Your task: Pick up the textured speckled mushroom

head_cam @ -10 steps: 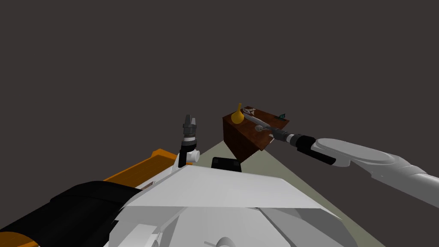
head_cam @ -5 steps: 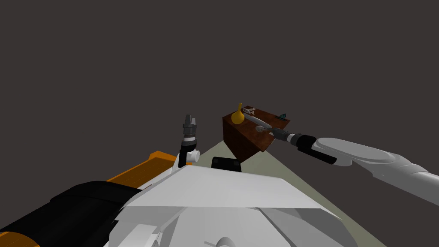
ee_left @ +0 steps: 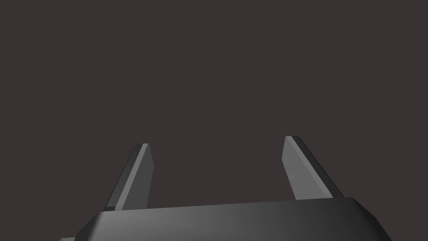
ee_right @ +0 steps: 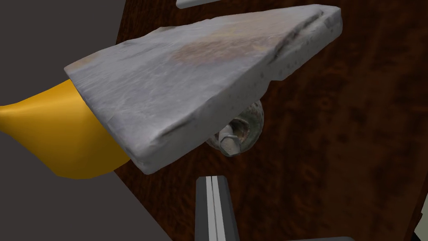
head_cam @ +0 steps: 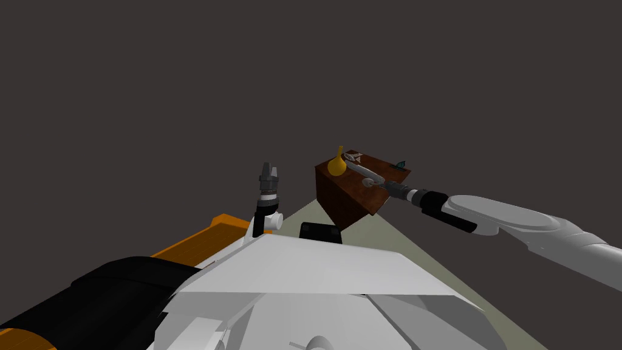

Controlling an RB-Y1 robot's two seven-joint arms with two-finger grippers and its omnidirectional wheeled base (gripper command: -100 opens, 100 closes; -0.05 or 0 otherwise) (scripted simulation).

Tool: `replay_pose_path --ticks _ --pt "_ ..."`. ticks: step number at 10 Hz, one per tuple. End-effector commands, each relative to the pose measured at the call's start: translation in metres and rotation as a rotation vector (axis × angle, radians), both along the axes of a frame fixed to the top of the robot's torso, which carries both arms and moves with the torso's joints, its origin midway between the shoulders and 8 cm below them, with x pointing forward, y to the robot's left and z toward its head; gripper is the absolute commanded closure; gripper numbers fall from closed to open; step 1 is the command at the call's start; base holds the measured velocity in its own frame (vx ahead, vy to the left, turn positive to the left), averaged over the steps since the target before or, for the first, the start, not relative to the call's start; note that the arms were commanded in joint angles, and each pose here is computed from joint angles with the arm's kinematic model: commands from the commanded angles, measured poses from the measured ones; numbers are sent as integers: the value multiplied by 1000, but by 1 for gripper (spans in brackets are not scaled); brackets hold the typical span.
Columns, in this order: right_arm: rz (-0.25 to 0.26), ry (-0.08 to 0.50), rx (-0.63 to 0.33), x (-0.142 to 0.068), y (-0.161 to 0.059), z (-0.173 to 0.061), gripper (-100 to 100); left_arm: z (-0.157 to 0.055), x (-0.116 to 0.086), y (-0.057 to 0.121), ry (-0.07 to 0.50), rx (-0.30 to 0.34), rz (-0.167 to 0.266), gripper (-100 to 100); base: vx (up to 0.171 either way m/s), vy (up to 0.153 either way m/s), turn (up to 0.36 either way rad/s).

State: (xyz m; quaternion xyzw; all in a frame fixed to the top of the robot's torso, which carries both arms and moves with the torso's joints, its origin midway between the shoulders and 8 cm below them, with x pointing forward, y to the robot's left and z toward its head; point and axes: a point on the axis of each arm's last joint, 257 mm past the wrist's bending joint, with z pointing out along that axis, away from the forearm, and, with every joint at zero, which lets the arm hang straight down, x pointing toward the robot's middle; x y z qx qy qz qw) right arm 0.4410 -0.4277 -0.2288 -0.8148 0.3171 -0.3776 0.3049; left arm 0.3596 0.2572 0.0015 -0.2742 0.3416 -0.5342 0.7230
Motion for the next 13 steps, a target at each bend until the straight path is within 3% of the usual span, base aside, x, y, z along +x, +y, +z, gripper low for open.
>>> replay_pose_path --ticks 1,5,13 --pt "-27 -29 -16 6 -5 -3 -100 0 0 0 0 0 0 0 -40 1 8" --pt "-85 -90 -43 18 -16 -8 -100 0 0 0 0 0 0 0 -67 11 14" --pt "-249 -238 -122 41 -40 -20 -100 0 0 0 0 0 0 0 -73 8 25"
